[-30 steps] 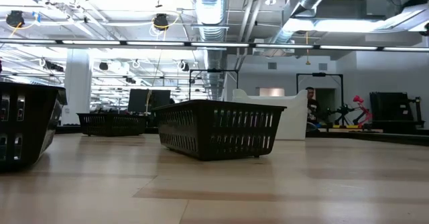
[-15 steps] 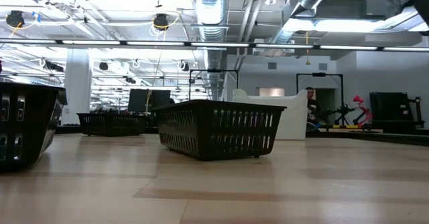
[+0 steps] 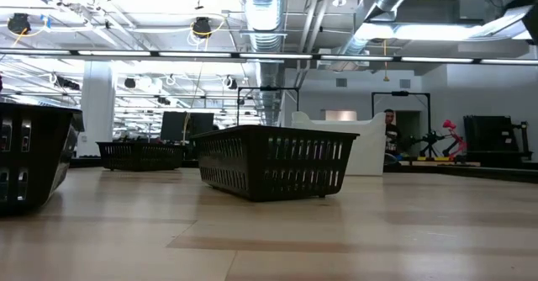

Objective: Stack baskets by color
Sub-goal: Stack the bottom green bin on the green bin

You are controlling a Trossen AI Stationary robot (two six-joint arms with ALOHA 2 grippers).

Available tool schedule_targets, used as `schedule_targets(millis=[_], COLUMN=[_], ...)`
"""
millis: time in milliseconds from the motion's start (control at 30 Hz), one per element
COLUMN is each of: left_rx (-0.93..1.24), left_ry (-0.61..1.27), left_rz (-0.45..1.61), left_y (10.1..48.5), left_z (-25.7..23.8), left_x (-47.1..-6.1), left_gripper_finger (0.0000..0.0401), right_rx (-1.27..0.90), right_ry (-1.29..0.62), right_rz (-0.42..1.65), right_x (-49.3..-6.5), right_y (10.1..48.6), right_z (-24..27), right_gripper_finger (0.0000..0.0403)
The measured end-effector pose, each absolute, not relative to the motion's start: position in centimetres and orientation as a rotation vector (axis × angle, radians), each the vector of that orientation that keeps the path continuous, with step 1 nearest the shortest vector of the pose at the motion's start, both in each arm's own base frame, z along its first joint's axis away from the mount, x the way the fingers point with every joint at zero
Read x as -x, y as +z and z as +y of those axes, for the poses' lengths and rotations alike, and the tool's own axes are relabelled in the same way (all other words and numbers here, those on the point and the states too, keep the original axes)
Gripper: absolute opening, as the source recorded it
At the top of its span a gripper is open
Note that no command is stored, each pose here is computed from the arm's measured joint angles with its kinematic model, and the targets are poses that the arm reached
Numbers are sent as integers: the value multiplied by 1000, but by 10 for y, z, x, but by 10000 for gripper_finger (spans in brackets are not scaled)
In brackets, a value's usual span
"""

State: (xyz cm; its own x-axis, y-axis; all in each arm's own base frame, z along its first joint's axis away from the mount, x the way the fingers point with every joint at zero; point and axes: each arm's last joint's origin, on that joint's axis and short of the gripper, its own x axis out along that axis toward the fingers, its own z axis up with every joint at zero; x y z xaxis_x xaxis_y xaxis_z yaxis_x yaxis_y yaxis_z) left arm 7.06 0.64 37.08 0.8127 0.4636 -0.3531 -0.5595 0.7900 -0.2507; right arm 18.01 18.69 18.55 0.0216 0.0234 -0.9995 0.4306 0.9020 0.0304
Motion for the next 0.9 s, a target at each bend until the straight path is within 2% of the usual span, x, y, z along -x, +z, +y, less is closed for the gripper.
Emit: schedule_targets(millis=[300,400,600,767,900], left_rx=[351,350,351,350,350], left_ry=[580,580,577,582,581], left_rz=[274,274,275,273,274], left_y=[371,371,371,371,371], left_z=[7,7,7,7,7], left_x=[-70,-70,-70,-70,-70], left_gripper_finger=[256,256,256,256,256], right_rx=[-344,-337,-357,-330,-259], right_ry=[-341,-346,-357,-334,-306], right_rz=[1543,1547,1524,1481,1465], right_x=[-183,-184,-195,-207,-219], right_y=[172,170,168,171,179], right_z=[193,193,186,178,167], right_gripper_finger=[137,105,14,20,8])
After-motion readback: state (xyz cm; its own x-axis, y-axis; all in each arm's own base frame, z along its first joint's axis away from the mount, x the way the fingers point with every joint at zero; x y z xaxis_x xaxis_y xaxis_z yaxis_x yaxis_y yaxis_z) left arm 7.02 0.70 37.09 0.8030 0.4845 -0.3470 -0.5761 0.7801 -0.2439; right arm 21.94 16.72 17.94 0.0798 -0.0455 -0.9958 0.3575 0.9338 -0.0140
